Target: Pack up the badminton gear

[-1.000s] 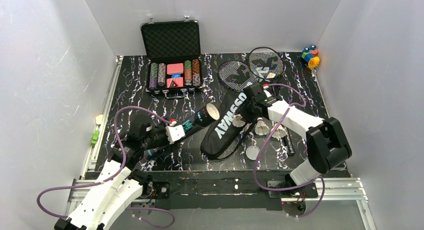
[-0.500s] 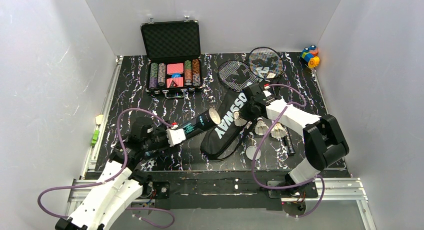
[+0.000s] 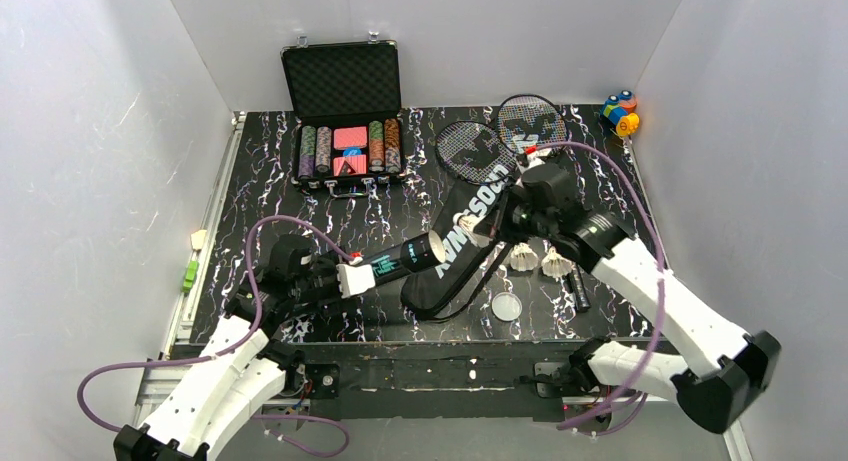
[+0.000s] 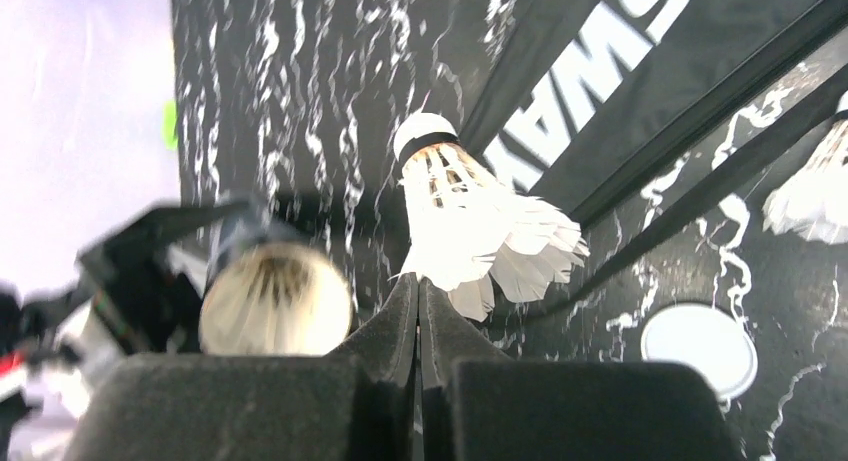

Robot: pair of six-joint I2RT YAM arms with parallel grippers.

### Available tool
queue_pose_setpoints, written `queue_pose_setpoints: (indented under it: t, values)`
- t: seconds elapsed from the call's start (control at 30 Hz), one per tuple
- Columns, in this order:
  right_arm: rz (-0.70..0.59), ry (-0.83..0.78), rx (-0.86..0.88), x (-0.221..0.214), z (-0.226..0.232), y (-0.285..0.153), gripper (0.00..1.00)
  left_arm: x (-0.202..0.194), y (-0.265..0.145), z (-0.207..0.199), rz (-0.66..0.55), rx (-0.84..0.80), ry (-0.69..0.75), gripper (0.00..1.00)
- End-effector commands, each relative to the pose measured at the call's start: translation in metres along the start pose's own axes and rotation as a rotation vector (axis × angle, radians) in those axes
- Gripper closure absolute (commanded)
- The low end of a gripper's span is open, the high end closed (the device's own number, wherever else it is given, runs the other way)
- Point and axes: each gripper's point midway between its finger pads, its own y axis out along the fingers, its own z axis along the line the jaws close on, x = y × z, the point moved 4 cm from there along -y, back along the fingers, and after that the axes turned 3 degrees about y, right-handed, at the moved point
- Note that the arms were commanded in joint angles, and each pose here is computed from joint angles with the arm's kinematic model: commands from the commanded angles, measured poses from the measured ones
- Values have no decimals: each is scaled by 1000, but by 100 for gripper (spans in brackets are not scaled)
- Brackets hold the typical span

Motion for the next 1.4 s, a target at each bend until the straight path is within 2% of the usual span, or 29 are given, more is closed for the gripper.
queue_pose_setpoints:
  t: [0.0, 0.17, 0.33, 0.6, 0.8, 0.97, 1.27, 1.3, 1.37]
  values:
    - [141, -177, 117, -32, 3, -44, 99, 5, 1, 1, -34, -8, 47, 85]
    - [201, -249, 250, -51, 19, -72, 99, 5, 1, 0, -37, -17, 76, 85]
    - [238, -311, 316, -60, 38, -83, 99, 6, 0, -1, -42, -33, 103, 86]
    - [279, -372, 343, -68, 53, -82, 99, 8, -3, -6, -50, -63, 132, 86]
    - [307, -395, 356, -72, 59, -76, 99, 16, -10, -13, -101, -84, 181, 86]
    - [346, -415, 365, -83, 67, -67, 99, 21, -13, -12, -117, -81, 174, 86]
    - [340, -413, 432, -91, 93, -63, 99, 22, -12, -12, -121, -88, 167, 87]
    - [333, -403, 441, -91, 93, -64, 97, 22, -12, -12, -121, -88, 166, 87]
    - [312, -389, 452, -91, 92, -65, 84, 22, -13, -13, -124, -91, 164, 87]
